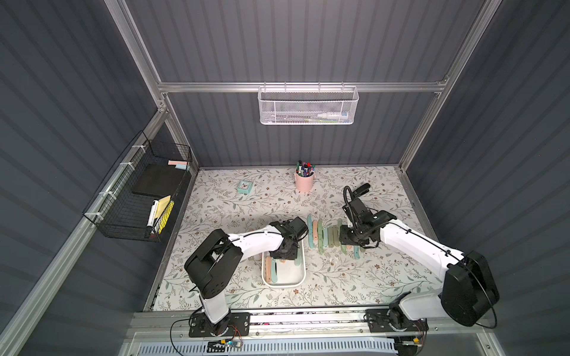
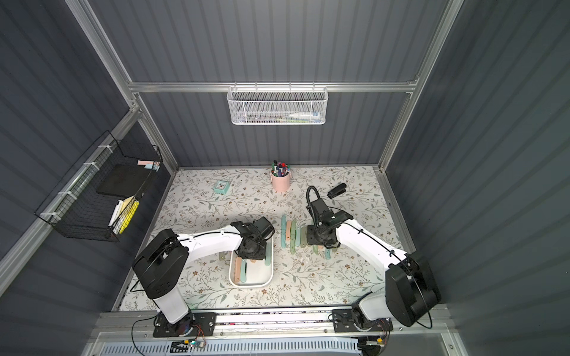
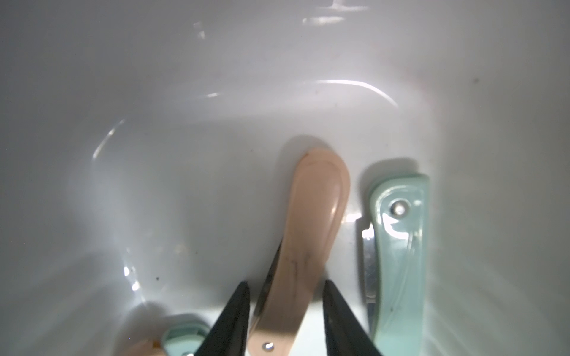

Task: Take the fruit knife out of the storage box
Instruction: Pick up the fruit knife from the storage box.

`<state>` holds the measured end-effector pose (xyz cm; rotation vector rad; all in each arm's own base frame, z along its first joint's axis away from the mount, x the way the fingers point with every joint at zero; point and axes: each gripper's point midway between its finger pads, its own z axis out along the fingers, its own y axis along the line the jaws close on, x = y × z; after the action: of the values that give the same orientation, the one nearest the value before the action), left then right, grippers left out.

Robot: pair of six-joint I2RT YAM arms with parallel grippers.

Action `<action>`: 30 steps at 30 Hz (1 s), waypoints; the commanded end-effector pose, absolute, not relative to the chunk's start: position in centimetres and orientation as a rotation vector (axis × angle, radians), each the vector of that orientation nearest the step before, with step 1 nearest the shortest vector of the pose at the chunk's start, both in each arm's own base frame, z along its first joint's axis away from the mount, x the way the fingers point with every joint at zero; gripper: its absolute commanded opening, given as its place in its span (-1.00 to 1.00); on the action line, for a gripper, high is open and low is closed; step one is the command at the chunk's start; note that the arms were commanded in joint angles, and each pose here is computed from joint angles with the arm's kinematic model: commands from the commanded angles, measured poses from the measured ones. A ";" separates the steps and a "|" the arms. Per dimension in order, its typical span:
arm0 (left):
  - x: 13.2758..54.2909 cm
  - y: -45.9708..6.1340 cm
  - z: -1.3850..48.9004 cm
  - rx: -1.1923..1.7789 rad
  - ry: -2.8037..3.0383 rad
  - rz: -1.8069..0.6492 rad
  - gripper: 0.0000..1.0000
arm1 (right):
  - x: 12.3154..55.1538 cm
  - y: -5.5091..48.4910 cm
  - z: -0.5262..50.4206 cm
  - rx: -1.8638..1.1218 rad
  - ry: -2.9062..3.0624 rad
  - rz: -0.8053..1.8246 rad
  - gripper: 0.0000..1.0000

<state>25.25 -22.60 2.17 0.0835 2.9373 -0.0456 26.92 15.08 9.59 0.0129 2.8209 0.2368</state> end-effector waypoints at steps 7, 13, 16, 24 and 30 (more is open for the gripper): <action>25.3 -23.0 1.3 0.120 2.982 -0.006 0.16 | 27.2 15.2 9.8 0.025 2.818 0.224 -0.08; 25.2 -23.0 1.1 0.124 2.995 0.005 -0.39 | 27.1 15.1 9.8 0.027 2.819 0.218 -0.08; 25.1 -22.8 1.3 0.121 2.994 0.015 -0.48 | 27.2 15.1 9.8 0.027 2.816 0.220 -0.08; 25.5 -22.9 3.9 0.133 2.955 -0.014 -0.55 | 27.2 15.2 9.6 0.031 2.819 0.229 -0.08; 25.9 -22.8 8.8 0.195 2.869 -0.074 -0.55 | 27.1 15.1 9.6 0.031 2.820 0.224 -0.08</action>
<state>25.65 -23.00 4.93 0.1474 2.9317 -0.0416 26.93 15.17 9.52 0.0097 2.8231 0.2355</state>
